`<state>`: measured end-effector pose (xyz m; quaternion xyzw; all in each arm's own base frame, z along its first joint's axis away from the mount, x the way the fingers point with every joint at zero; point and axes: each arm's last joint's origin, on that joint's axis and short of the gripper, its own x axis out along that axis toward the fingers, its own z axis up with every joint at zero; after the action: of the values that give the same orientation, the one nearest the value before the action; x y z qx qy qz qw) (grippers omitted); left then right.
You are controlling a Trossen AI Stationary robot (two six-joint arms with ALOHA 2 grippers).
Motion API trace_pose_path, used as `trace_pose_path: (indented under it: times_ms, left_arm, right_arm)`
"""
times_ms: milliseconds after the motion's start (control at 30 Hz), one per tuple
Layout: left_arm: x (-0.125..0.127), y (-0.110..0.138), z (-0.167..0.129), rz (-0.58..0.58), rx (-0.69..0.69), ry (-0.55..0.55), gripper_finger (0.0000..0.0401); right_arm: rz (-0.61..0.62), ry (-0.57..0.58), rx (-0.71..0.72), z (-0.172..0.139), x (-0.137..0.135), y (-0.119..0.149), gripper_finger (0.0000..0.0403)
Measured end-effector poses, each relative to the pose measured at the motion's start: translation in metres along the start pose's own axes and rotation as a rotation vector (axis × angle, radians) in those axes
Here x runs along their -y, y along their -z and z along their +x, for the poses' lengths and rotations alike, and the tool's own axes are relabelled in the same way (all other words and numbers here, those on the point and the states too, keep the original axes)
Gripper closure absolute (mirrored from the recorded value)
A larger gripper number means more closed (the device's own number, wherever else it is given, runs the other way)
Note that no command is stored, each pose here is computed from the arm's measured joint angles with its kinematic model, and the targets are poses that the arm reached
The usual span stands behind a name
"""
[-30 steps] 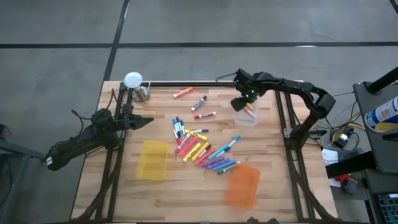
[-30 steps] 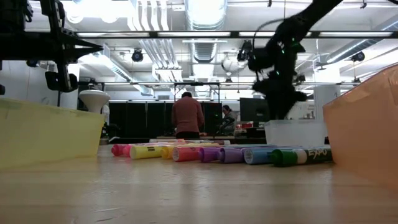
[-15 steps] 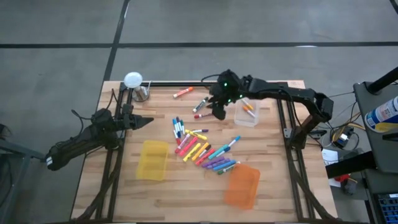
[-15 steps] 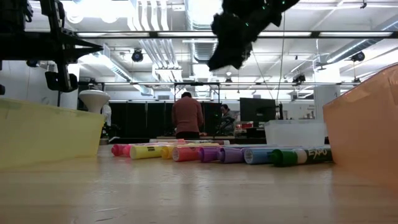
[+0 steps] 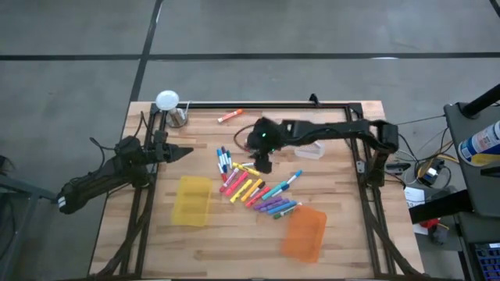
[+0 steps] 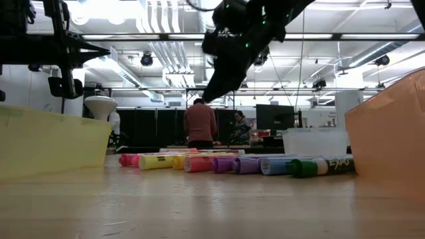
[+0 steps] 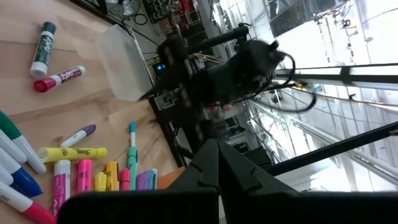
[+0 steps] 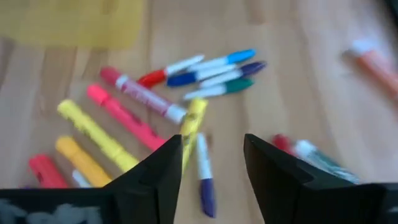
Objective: Pick & Place Markers
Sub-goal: Put the right small violet highlighter pen into the transparent bin
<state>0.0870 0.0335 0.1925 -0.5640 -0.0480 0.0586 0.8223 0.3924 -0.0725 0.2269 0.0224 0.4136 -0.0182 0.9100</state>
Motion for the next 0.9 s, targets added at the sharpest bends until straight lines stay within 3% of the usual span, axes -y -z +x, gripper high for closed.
trace_pose_path:
  times_ms: [467,900]
  left_arm:
    - [0.000,0.000,0.000,-0.001,-0.001,-0.001,0.0401]
    - [0.000,0.000,0.000,-0.001,-0.001,-0.001,0.0401]
  right_arm:
    - [0.027,-0.020,-0.233,0.065,0.003,0.037,0.0243]
    - [-0.024,-0.033,-0.317,0.085,0.004,0.053,0.0263]
